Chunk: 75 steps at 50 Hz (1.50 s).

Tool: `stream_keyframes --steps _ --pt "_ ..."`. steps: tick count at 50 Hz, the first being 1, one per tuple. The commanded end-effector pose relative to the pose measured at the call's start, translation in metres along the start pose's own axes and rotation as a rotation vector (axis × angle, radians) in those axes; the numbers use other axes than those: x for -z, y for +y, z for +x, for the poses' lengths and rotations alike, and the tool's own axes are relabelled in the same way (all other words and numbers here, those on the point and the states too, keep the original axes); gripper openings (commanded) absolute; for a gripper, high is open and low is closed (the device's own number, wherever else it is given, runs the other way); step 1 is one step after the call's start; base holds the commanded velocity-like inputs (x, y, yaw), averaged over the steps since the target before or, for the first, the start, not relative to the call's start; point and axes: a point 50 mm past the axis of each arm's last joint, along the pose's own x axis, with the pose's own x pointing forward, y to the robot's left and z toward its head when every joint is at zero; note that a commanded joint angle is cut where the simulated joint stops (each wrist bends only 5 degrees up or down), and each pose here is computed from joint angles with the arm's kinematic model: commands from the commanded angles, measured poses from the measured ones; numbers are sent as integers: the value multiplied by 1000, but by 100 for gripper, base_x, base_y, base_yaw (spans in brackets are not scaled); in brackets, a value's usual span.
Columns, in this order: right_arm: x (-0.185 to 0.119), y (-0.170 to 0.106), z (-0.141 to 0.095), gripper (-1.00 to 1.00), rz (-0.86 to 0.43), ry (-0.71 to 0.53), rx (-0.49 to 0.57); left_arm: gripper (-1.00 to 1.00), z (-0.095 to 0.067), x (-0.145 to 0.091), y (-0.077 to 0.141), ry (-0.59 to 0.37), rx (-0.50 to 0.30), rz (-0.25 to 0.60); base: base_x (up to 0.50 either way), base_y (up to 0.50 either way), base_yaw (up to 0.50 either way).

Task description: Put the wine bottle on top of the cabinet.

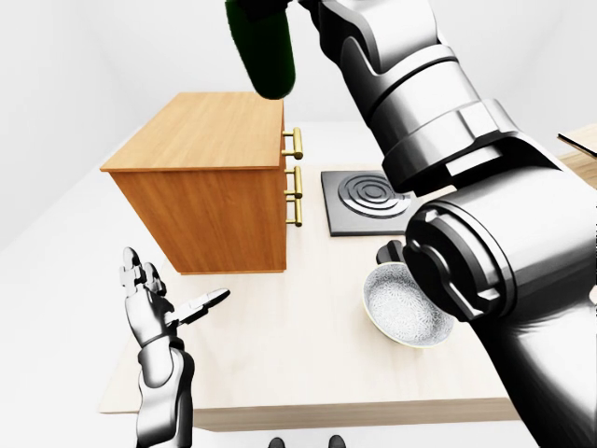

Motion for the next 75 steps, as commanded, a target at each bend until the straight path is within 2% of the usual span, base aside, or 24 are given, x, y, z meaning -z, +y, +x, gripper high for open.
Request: stream_keyframes --steps 1,26,52,75 --pt "-13 13 1 -100 54 -33 -26 100 0 0 0 1 0 -1 0 0 0" --pt "1 37 1 -100 147 10 -76 100 0 -2 0 -5 1 -7 0 0 0" --pt "6 45 0 -100 204 27 -91 100 -1 0 1 2 1 -8 0 0 0" --pt "22 31 0 -100 170 64 -26 100 -1 -1 0 -1 3 -7 0 0 0"
